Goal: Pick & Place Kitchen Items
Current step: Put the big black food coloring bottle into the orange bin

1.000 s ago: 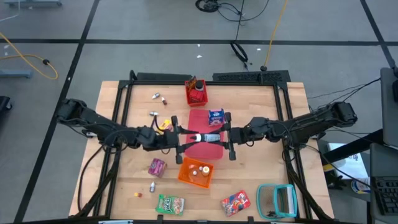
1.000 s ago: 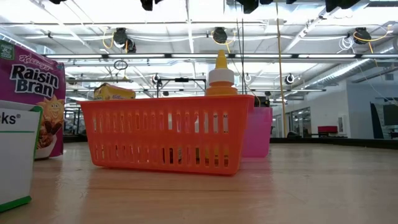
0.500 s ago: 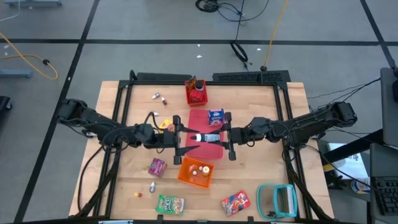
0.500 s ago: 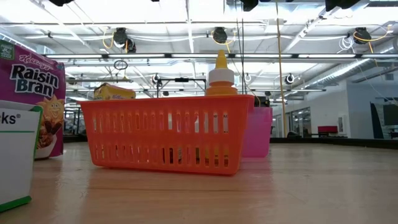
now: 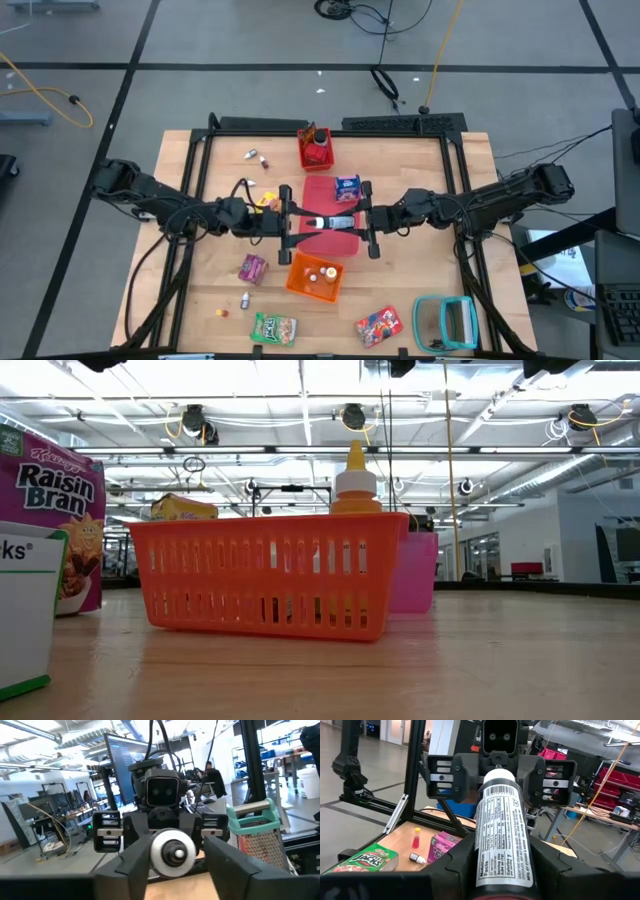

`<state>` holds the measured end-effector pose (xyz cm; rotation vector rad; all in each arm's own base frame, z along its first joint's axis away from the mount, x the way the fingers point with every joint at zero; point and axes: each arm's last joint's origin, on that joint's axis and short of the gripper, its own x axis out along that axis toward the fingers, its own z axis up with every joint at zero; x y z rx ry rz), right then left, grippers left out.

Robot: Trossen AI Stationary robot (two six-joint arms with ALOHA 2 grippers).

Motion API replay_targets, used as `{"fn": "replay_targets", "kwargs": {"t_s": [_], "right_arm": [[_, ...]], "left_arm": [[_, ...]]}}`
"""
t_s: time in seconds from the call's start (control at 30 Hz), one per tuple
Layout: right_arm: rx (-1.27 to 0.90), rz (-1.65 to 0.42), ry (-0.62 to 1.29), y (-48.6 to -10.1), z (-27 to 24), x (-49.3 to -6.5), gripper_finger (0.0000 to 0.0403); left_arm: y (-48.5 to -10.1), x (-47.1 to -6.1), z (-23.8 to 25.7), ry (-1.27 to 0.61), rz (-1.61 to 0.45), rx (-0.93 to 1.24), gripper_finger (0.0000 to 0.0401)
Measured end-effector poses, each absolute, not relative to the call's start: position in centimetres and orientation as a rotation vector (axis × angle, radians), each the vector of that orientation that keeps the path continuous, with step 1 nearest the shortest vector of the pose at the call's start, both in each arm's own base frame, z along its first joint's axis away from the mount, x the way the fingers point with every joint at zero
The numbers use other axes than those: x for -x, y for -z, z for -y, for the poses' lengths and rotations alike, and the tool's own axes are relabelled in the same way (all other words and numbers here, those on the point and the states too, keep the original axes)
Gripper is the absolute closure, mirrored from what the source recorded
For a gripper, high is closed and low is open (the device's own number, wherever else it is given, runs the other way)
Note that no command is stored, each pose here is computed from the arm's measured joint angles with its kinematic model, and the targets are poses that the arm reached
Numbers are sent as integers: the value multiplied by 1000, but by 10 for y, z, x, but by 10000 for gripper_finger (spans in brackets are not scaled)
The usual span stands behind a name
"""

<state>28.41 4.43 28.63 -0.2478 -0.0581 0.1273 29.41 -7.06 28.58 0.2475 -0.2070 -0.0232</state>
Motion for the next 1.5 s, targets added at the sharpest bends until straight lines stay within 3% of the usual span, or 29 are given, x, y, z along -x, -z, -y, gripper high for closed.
{"fn": "replay_targets", "kwargs": {"t_s": [0.2,0.53,1.1,1.5], "right_arm": [[249,57,-133,-286,-45,-284,275],[247,52,-132,-286,-44,-284,272],[260,-121,-146,-269,-44,-283,216],[249,-293,-144,-254,-42,-278,214]], "left_arm": [[-286,-294,71,51,212,-265,305],[-285,-294,71,41,203,-253,303],[-282,-295,72,2,159,-262,304],[-301,-249,79,-17,-41,-77,304]]}}
